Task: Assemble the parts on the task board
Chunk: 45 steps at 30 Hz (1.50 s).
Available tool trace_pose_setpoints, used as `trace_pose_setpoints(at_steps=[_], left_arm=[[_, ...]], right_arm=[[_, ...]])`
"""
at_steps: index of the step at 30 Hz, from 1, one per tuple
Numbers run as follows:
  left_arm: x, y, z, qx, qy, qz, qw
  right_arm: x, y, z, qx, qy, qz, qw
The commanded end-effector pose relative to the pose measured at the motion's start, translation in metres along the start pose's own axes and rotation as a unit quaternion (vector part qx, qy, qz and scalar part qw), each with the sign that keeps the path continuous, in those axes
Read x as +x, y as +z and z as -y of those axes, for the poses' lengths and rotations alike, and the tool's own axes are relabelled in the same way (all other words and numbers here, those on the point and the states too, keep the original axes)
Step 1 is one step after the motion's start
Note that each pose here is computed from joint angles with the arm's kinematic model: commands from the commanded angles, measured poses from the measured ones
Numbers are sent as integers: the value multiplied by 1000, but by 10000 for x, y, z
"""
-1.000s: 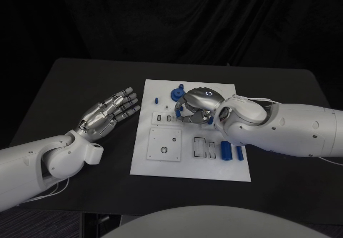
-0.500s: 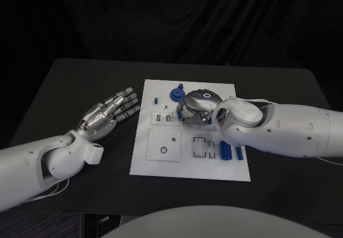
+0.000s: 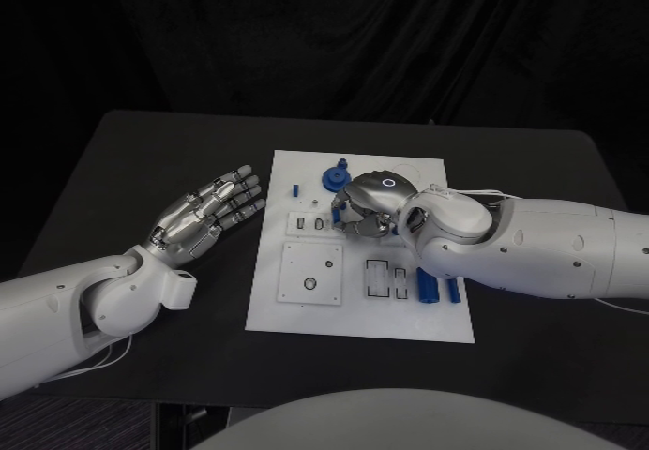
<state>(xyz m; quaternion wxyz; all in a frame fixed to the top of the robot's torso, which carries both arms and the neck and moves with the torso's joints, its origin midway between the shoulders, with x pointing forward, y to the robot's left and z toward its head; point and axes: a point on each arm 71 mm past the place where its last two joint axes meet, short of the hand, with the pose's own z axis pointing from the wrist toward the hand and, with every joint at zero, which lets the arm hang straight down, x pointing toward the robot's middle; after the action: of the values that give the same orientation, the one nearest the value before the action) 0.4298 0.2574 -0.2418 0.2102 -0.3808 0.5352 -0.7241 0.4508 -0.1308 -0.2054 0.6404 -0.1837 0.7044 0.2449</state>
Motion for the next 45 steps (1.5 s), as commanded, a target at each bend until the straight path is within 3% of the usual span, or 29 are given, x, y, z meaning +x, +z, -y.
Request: trace_pose_setpoints(at_steps=[1, 21, 35, 39, 45], left_arm=[[12, 8, 9, 14, -7, -5, 1000], [3, 3, -12, 13, -9, -6, 1000], [23, -16, 23, 34, 41, -5, 999], [23, -33, 51, 43, 56, 8, 998], [-27, -38, 163, 59, 63, 48, 995]], right_arm=[[50, -9, 14, 6, -8, -13, 1000], [44, -37, 19, -6, -4, -3, 1000], [-169, -158, -24, -54, 27, 102, 993], [-279, -204, 7, -62, 30, 121, 990], [-508, -285, 115, -63, 19, 145, 987]])
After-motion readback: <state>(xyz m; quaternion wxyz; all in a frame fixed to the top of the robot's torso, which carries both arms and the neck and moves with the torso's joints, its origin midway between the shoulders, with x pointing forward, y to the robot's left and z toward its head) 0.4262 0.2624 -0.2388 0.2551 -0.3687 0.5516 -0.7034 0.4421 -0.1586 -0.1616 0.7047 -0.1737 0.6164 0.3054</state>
